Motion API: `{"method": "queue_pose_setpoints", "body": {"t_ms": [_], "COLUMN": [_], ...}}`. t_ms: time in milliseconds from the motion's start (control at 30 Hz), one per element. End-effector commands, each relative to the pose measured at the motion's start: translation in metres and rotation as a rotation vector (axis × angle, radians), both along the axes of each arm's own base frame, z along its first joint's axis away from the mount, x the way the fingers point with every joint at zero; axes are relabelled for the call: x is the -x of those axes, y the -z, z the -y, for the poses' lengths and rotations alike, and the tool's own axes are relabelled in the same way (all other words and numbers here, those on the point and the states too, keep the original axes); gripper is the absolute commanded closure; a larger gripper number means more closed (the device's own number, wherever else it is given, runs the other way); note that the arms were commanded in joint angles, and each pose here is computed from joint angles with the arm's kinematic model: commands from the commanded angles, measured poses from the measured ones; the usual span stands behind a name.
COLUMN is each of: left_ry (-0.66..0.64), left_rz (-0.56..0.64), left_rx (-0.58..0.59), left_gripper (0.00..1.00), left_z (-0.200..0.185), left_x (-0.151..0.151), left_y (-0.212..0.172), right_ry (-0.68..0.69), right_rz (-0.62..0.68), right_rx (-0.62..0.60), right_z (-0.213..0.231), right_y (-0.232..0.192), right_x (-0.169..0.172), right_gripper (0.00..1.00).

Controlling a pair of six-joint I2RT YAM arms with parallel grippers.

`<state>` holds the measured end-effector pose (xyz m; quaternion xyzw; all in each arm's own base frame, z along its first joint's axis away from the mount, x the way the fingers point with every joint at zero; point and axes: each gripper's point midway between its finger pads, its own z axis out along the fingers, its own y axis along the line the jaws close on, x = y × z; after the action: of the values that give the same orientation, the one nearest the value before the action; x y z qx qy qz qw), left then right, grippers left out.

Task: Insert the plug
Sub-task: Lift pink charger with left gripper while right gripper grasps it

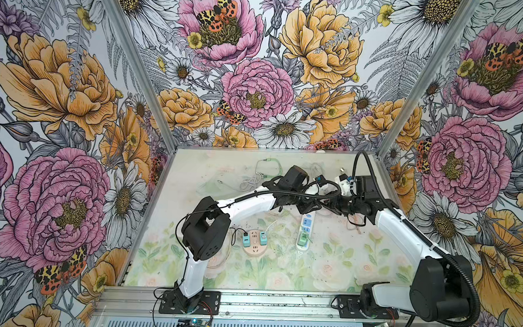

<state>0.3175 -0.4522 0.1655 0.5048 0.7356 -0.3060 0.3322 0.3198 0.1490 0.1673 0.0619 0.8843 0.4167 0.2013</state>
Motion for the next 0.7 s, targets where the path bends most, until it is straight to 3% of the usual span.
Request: {"method": "queue_pose_setpoints", "body": {"t_ms": [0, 100, 167, 367, 667], "left_ry": [0.062, 0.057, 0.037, -0.053, -0.228], "left_rz": [0.059, 0.066, 0.07, 0.087, 0.07], "left_rx": [0.089, 0.097, 0.097, 0.065, 0.035], "left_gripper": [0.64, 0.61, 0.48, 0.35, 0.32], "left_z": [0.011, 0.012, 0.011, -0.008, -0.064], "left_x": [0.008, 0.007, 0.004, -0.002, -0.005], "left_y": [-0.04, -0.046, -0.048, -0.06, -0.063], "right_ry": [-0.014, -0.007, 0.004, 0.031, 0.052], "right_rz": [0.005, 0.004, 0.0, 0.008, 0.025], "right_rx": [-0.006, -0.007, -0.002, 0.016, 0.049], "right_z": [-0.004, -0.003, -0.002, 0.002, 0.007], "right_y": [0.001, 0.0, 0.001, 0.0, -0.004], "right_x": [0.003, 0.005, 0.005, 0.005, -0.007], "right_gripper": [0.73, 0.87, 1.0, 1.0, 1.0]}}
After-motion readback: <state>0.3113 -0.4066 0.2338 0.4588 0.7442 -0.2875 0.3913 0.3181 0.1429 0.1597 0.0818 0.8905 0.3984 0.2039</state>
